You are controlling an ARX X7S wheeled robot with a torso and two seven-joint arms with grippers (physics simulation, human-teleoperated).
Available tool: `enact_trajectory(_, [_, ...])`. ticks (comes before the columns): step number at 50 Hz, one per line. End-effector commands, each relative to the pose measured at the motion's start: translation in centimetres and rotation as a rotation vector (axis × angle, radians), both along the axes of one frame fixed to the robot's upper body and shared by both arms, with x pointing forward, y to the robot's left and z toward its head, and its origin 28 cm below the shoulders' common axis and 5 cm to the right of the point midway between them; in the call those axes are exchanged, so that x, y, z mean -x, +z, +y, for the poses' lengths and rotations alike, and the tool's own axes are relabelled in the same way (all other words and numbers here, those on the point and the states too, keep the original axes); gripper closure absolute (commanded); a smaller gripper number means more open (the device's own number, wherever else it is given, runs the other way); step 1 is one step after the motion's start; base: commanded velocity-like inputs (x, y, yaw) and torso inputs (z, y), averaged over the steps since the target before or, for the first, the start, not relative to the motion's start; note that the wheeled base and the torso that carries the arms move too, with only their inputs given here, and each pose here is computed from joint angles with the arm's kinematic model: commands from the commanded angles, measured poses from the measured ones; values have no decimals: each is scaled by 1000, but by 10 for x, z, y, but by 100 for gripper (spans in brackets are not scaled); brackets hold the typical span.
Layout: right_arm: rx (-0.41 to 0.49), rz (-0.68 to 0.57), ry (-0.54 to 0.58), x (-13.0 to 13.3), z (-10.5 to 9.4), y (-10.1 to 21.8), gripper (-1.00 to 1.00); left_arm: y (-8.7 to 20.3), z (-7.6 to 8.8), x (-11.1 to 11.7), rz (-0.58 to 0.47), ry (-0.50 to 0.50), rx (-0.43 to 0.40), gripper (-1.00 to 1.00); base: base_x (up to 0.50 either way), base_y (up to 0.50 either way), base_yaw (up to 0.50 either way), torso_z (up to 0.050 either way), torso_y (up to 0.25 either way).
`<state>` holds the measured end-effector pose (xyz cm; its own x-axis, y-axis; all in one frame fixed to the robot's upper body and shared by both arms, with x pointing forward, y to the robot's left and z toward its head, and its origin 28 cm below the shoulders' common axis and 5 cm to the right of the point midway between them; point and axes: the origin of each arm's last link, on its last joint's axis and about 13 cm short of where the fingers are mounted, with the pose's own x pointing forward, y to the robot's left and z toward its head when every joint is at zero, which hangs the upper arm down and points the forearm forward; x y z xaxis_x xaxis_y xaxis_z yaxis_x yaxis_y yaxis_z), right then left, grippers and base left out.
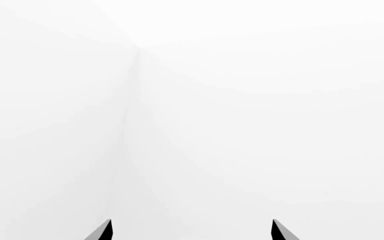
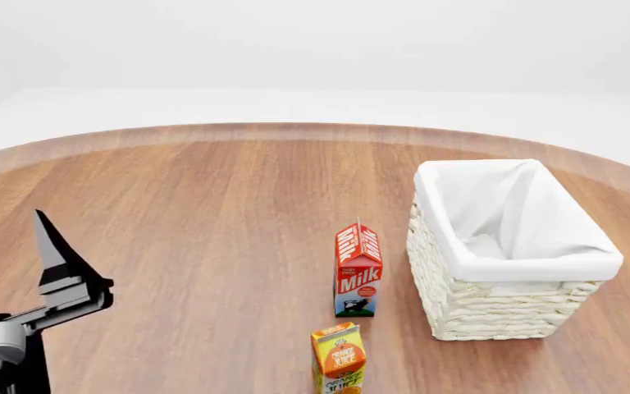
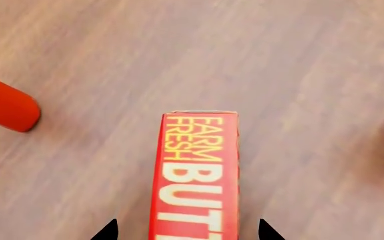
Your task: Pick up the cream cheese box and the butter, and put them in the basket.
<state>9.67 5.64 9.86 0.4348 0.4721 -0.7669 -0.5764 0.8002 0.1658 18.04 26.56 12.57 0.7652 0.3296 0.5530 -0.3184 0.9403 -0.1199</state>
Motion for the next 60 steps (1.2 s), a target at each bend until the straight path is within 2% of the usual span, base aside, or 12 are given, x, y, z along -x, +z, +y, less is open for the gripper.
enact_trajectory(1, [9, 44, 5, 2, -1, -2, -100, 0, 0, 0, 1, -2, 0, -100, 0, 0, 0, 0, 0])
enact_trajectory(16, [14, 94, 3, -3, -2, -15, -100, -1, 0, 0, 3, -2, 4, -100, 0, 0, 0, 0, 0])
enact_trajectory(36, [21, 127, 9, 1, -2, -13, -100, -2, 0, -1, 6, 0, 4, -100, 0, 0, 0, 0, 0])
enact_trajectory(60, [17, 153, -14, -9, -2, -27, -100, -3, 0, -2, 9, -1, 3, -100, 0, 0, 0, 0, 0])
